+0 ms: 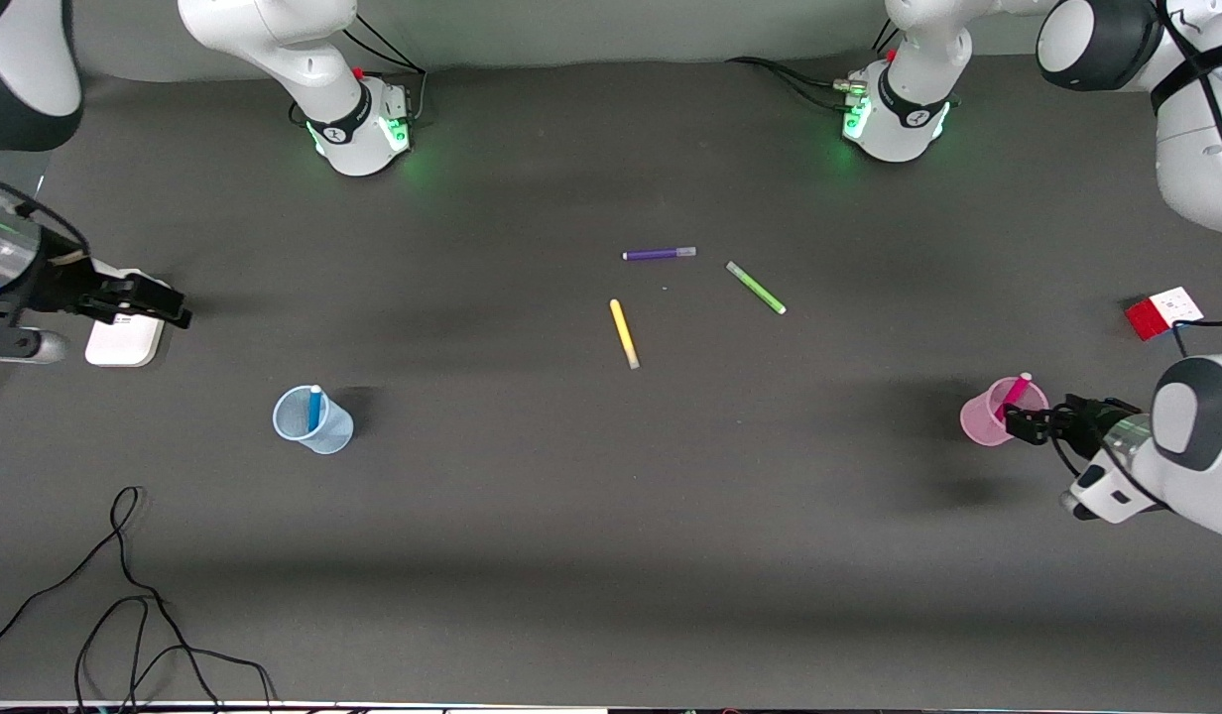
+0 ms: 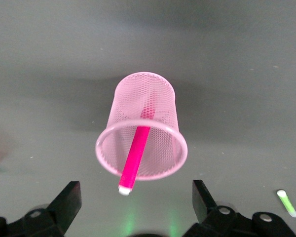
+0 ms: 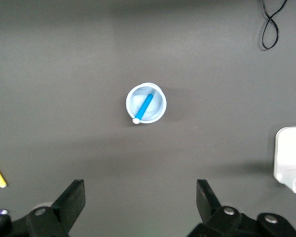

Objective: Place pink and blue markers in matching cups

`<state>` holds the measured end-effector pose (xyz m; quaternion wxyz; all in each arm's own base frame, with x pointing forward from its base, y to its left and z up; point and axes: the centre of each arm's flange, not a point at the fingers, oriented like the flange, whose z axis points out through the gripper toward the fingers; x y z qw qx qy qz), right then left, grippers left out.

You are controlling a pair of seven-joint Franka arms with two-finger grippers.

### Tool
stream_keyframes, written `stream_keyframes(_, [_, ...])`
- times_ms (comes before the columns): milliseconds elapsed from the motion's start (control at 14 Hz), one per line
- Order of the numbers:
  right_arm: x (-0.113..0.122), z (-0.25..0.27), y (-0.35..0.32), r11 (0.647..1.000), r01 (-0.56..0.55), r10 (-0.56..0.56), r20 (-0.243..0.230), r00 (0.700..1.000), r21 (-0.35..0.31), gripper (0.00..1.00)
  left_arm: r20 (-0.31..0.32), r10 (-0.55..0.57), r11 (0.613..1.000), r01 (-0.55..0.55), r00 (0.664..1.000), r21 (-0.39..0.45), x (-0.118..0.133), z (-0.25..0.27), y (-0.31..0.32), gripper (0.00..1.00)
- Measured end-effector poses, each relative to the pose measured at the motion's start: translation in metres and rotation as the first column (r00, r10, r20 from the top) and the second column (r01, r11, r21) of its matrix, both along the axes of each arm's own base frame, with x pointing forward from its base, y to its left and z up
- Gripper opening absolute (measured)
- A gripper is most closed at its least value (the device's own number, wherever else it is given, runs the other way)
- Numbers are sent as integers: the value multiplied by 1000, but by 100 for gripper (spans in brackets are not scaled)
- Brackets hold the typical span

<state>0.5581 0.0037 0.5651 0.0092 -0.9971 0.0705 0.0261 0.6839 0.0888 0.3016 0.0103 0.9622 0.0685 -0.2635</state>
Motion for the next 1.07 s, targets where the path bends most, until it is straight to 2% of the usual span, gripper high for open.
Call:
stream_keyframes(143, [-1, 7, 10, 999, 40, -40, 0, 999, 4, 100, 38, -5, 1000, 5, 999, 6, 1, 40, 1, 100])
stream_keyframes(357, [-5, 21, 11, 999, 46, -45, -16, 999, 20, 100, 135, -46, 999, 46, 990, 9, -3, 115, 3, 100])
stream_keyframes(500, [-6, 25, 14, 999, 22, -22, -17, 1000, 24, 100, 199, -59, 998, 56, 978, 23, -12, 165, 3, 100])
stream_keyframes(643, [-9, 24, 15, 999, -24, 26, -48, 999, 32, 100, 252, -69, 997, 60, 965, 41, -25, 210, -1, 100])
stream_keyframes(929, [-12, 24, -3, 997, -56, 60, -67, 996, 61, 100, 299, -82, 996, 66, 951, 64, -54, 255, -12, 100])
stream_keyframes(1071, [-16, 26, -22, 998, -26, 31, -91, 995, 63, 100, 360, -74, 997, 64, 930, 39, -67, 270, -23, 100])
